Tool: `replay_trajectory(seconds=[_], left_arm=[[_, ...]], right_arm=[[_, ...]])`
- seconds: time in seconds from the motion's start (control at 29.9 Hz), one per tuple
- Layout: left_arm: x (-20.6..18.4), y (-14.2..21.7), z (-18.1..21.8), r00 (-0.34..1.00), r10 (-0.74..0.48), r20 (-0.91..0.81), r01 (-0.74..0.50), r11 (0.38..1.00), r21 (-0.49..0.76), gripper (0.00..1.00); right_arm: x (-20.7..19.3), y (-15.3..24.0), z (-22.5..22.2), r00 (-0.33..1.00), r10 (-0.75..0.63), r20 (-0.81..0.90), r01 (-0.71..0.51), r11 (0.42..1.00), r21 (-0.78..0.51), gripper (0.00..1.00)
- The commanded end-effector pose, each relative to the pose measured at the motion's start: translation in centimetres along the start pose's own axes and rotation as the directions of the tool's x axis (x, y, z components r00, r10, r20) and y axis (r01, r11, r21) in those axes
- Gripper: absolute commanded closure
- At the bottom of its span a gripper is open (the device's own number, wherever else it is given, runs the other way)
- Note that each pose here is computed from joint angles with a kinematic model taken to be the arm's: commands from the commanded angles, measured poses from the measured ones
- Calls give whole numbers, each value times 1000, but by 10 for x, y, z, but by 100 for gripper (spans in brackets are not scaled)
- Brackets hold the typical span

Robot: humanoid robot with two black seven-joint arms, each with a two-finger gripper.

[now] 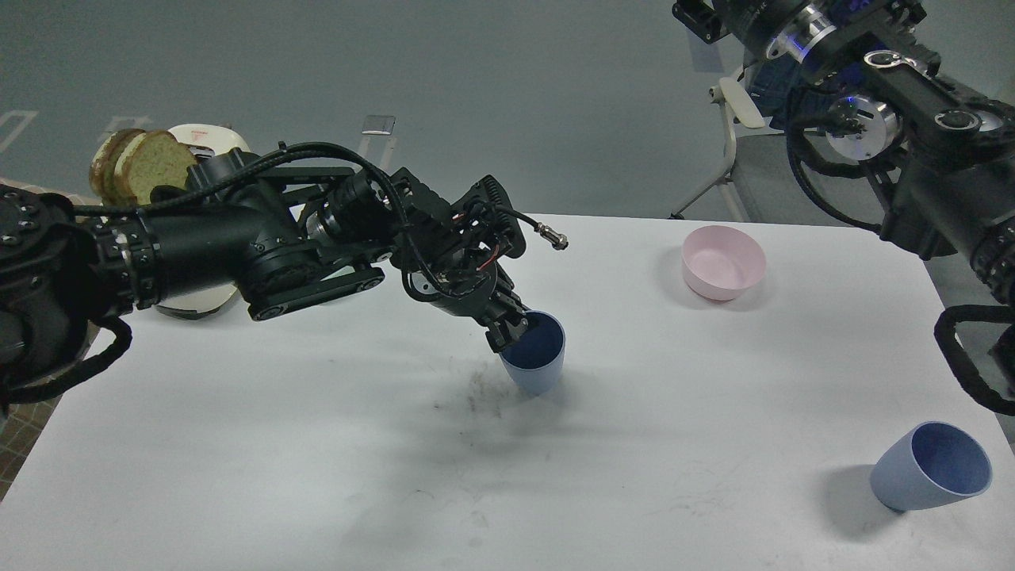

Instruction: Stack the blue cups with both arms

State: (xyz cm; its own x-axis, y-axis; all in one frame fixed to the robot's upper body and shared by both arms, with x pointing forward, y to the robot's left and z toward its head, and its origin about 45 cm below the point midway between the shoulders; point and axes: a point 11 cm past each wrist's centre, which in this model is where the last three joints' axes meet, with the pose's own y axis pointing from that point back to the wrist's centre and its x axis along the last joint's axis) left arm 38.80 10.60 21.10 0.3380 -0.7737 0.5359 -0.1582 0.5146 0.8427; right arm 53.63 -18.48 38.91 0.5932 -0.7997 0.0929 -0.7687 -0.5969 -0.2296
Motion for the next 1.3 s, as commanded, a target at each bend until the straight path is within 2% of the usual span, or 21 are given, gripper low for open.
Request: replay_trajectory(seconds=[0.0, 0.1, 0.13, 0.23, 0.47, 0.6, 0.77, 0.83, 0.9, 0.97, 1.0, 1.04, 1.1, 1.17, 1.24, 1.27], left_arm=[[3, -3, 4, 1000, 2, 6, -2, 1000, -11, 49], [5, -4, 6, 1000, 4, 10, -4, 1000, -13, 35], [6, -4, 5, 1000, 5, 10, -5, 1000, -13, 27], [9, -2, 6, 1000, 13, 7, -13, 1000, -16, 20], [30, 19, -4, 998, 67, -7, -67, 998, 6, 18], [54, 53, -16, 972, 188, -144, -191, 982, -6, 18], [62, 103, -42, 858, 360, -366, -379, 925, 20, 17], [57, 129, -60, 780, 433, -452, -455, 888, 66, 17], [46, 155, -80, 638, 513, -575, -554, 824, 120, 17], [34, 163, -90, 527, 540, -656, -610, 778, 151, 17], [26, 171, -98, 393, 554, -734, -673, 717, 181, 17], [23, 176, -101, 324, 557, -764, -705, 681, 198, 17], [14, 190, -109, 106, 527, -843, -790, 560, 250, 17], [6, 198, -115, 7, 503, -864, -814, 505, 287, 17], [1, 202, -118, -36, 492, -870, -820, 483, 307, 17], [-3, 201, -118, -58, 482, -874, -821, 475, 317, 17]], right_arm=[[0, 1, 1, 1000, 1, 2, -1, 1000, -2, 0], [2, 3, 4, 1000, 4, 2, -4, 1000, -7, 0], [2, 3, 4, 1000, 5, 3, -5, 1000, -7, 0], [2, 3, 4, 1000, 5, 3, -5, 1000, -7, 0], [8, 6, 2, 1000, 14, -6, -14, 1000, -9, 0], [13, 14, 8, 999, 1, -43, -3, 999, -49, 0], [25, 35, 3, 995, -47, -90, 39, 995, -93, 0], [33, 48, -5, 992, -64, -107, 53, 993, -104, 0], [48, 71, -16, 982, -87, -165, 65, 988, -137, 0], [54, 85, -20, 973, -111, -204, 76, 982, -170, 0], [58, 99, -19, 959, -143, -244, 91, 973, -214, 0], [59, 107, -19, 951, -164, -264, 102, 966, -236, 0], [64, 138, -26, 905, -242, -351, 127, 939, -319, 0], [65, 164, -29, 859, -310, -406, 145, 910, -389, 0], [67, 185, -33, 829, -347, -438, 143, 889, -434, 0], [69, 207, -36, 800, -380, -464, 134, 867, -480, 0]])
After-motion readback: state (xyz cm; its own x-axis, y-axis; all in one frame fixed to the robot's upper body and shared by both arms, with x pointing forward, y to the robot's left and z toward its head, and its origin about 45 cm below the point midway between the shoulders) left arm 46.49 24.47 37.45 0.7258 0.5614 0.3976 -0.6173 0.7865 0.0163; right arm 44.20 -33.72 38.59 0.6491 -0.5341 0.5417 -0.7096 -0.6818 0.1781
